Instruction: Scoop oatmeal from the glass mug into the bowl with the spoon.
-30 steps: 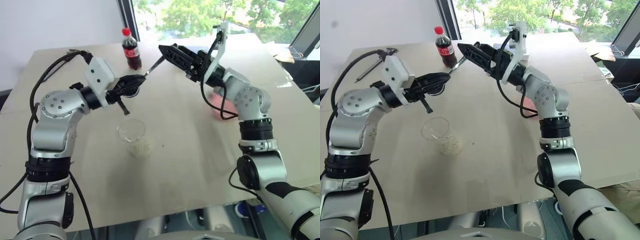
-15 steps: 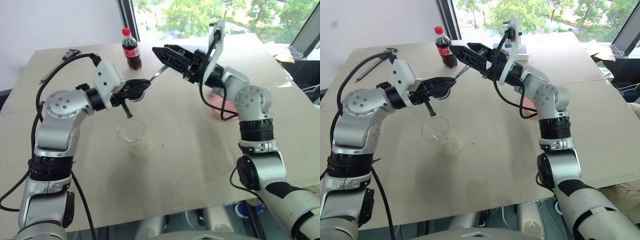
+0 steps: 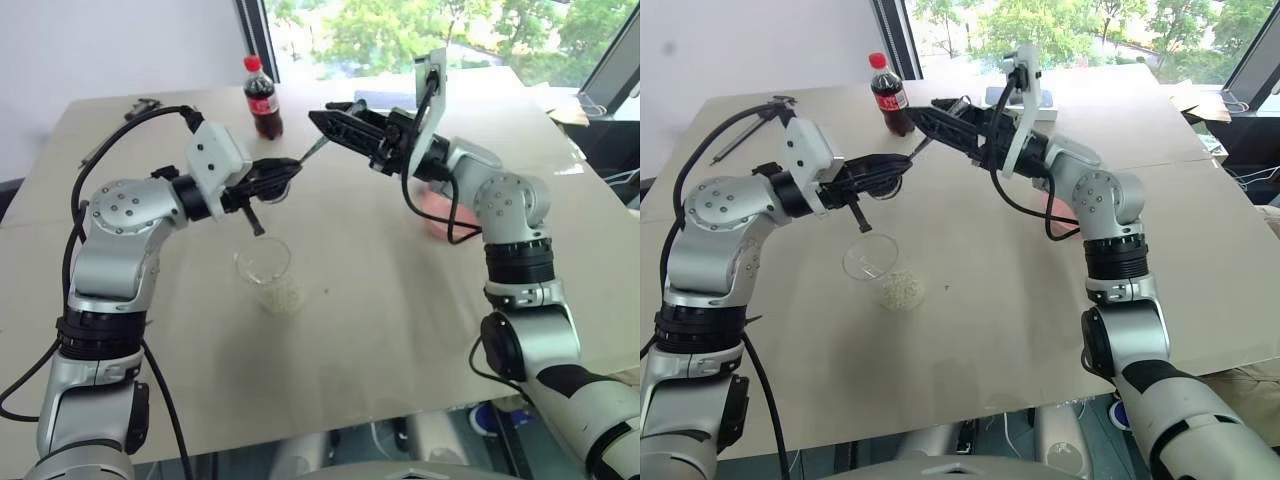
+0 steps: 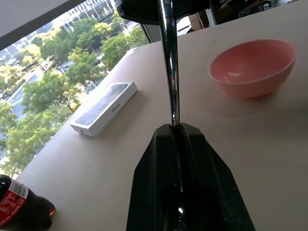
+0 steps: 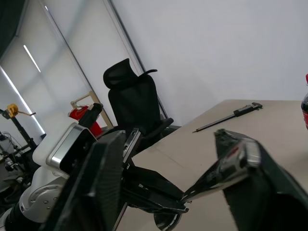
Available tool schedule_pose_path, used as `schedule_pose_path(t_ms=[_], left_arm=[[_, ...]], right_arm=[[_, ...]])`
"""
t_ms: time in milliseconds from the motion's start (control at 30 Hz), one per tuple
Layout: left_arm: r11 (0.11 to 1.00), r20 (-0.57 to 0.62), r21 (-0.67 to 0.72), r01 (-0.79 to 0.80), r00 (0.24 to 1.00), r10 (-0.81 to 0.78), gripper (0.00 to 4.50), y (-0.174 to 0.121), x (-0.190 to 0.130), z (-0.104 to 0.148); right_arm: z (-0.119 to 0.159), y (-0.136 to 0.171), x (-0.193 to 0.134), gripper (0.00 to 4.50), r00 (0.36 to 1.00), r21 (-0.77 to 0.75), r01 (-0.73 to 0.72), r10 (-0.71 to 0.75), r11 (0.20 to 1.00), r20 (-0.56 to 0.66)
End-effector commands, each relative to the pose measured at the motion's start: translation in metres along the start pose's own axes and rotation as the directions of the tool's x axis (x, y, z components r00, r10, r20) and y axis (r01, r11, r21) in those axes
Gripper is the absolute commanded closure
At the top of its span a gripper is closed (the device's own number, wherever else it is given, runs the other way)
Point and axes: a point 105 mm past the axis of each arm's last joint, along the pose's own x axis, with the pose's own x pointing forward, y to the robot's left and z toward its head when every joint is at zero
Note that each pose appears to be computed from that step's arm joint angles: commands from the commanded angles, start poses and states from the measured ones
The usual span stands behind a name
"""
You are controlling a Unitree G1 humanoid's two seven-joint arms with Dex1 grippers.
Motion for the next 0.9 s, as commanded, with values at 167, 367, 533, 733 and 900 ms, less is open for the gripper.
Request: schedule_pose_path(t_ms=[167,367,533,733,900], left_arm=[[0.999,0.029,0.035,-0.012,1.000,0.011,4.50,0.003,-0.001,0.010],[0.998,0.046,0.038,-0.050,0.998,0.049,4.50,0.011,-0.002,0.012],[0.995,0.051,0.059,-0.076,0.996,0.073,4.50,0.016,-0.004,0.013],[0.993,0.094,0.040,-0.107,0.990,0.102,2.76,0.020,-0.006,0.021],[0.988,0.116,0.026,-0.150,0.982,0.146,2.76,0.026,-0.017,0.026]], right_arm=[[0.013,0.012,0.003,4.44,0.999,-0.047,-0.041,0.042,0.998,0.024],[0.011,0.009,0.001,4.44,1.000,-0.052,-0.025,0.025,0.998,0.006],[0.011,0.007,0.001,4.44,1.000,-0.055,-0.011,0.011,0.998,0.002],[0.016,0.006,0.004,4.50,0.999,-0.030,0.005,-0.004,1.000,0.044],[0.018,-0.001,0.004,4.50,0.997,-0.019,0.043,-0.041,0.999,0.068]])
